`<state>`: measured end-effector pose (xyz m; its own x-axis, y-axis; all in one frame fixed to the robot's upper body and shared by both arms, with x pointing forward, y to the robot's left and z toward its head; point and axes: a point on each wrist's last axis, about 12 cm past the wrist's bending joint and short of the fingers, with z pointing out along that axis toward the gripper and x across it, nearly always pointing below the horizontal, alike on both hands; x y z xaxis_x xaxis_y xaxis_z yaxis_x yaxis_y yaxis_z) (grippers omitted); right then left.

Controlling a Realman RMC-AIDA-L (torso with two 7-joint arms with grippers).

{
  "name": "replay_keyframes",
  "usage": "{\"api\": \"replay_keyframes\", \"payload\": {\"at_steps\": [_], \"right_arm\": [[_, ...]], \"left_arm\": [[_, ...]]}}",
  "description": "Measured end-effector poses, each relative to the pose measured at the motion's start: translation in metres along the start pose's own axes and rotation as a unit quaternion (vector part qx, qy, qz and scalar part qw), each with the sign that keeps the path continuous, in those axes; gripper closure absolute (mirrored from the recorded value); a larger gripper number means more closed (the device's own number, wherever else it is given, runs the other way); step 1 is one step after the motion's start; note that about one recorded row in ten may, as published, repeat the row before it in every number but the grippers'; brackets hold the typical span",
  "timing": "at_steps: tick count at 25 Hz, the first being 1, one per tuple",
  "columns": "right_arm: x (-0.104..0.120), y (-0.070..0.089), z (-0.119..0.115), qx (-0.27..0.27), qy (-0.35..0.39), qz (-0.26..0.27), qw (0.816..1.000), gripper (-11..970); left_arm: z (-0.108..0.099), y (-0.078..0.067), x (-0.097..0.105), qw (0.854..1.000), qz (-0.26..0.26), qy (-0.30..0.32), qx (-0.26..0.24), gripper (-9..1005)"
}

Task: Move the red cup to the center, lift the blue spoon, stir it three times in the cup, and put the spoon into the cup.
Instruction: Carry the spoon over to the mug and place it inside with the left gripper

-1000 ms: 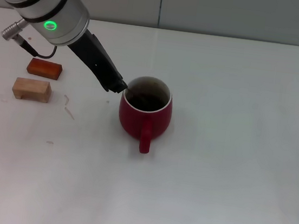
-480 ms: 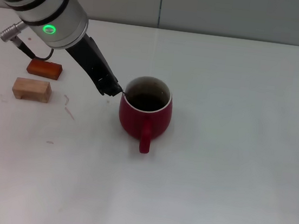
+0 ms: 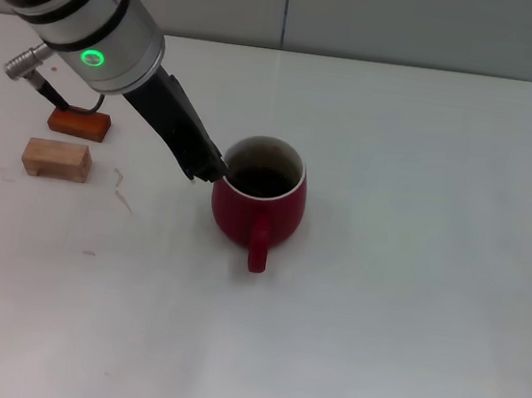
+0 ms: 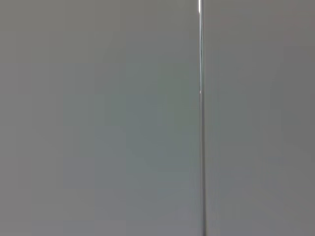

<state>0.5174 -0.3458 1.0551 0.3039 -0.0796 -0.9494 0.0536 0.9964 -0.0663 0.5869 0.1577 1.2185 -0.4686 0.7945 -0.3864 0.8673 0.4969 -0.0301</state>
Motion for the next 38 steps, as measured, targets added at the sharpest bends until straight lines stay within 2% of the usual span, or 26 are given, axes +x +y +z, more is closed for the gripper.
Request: {"api": "replay_keyframes", "payload": {"at_steps": [16, 27, 38], "right_arm": [[0.001, 0.000, -0.003, 0.002, 0.003, 0.002, 1.000, 400], [0.001, 0.000, -0.004, 0.003, 0.004, 0.002, 1.000, 399], [0.001, -0.001, -0.003, 0.002, 0.003, 0.000, 1.000, 400]], "left_arm": [[0.012, -0.008, -0.014, 0.999, 0.028, -0.017, -0.002, 830], [0.014, -0.003, -0.019, 0.999, 0.027, -0.032, -0.019, 830], [0.013, 0.003, -0.016, 0.999, 0.028, -0.015, -0.044, 830]]}}
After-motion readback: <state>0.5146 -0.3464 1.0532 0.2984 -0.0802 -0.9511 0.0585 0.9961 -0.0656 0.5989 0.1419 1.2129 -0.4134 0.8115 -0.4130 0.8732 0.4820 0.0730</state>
